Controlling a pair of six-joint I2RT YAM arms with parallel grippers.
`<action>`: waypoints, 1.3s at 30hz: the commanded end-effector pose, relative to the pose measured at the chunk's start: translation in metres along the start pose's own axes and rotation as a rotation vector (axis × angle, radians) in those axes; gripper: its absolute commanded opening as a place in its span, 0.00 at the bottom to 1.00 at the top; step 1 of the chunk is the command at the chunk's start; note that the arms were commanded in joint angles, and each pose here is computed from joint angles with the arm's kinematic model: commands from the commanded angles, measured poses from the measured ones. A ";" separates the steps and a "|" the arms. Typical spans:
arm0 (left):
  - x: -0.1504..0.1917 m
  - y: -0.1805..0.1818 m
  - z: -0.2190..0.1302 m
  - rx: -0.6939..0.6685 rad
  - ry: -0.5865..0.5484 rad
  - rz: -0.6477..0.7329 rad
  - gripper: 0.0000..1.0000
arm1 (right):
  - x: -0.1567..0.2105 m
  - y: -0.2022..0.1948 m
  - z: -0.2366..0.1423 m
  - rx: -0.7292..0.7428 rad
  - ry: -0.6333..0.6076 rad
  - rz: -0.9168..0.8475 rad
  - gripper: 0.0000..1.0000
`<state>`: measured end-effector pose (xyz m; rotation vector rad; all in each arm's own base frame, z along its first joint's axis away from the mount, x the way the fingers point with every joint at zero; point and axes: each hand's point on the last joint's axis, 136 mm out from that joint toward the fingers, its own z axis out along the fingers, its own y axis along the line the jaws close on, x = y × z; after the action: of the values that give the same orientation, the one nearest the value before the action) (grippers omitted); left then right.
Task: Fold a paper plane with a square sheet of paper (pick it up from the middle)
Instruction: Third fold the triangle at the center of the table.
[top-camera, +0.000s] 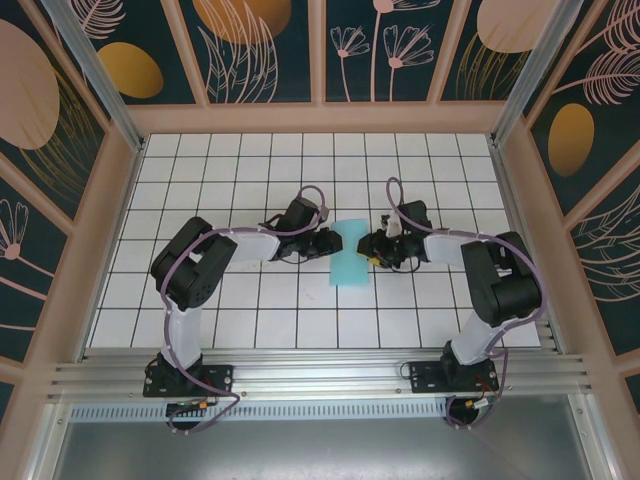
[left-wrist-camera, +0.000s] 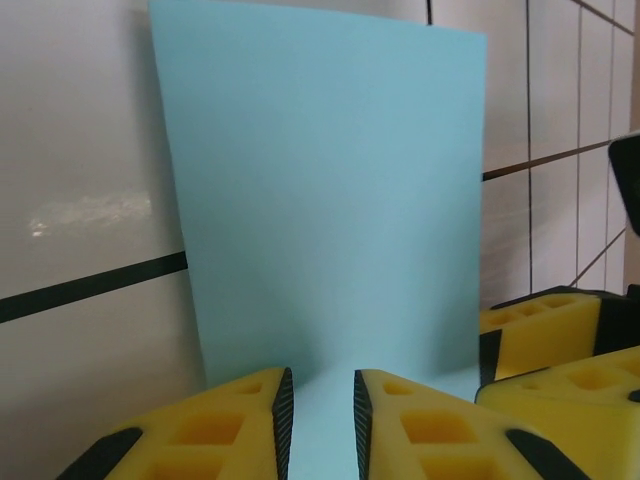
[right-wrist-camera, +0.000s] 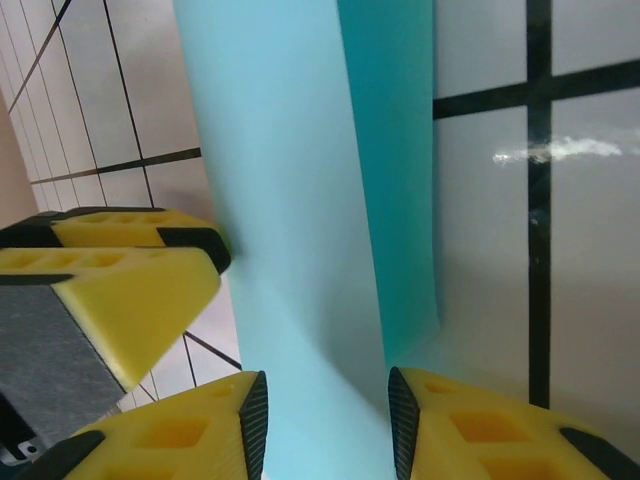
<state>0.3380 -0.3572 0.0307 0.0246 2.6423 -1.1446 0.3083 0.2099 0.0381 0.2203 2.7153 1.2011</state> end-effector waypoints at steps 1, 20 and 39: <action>0.000 -0.004 0.003 -0.003 0.012 0.003 0.27 | -0.013 0.006 0.002 -0.038 -0.005 -0.045 0.38; -0.015 -0.017 -0.033 -0.038 -0.104 0.111 0.33 | -0.015 0.002 0.005 -0.036 -0.009 -0.025 0.15; 0.047 -0.015 -0.079 -0.234 -0.201 0.594 0.51 | -0.003 0.004 0.007 -0.057 -0.055 0.118 0.06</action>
<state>0.2778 -0.3172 0.0766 0.4581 2.3972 -0.7501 0.3108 0.2129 0.0288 0.3949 2.6856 1.2640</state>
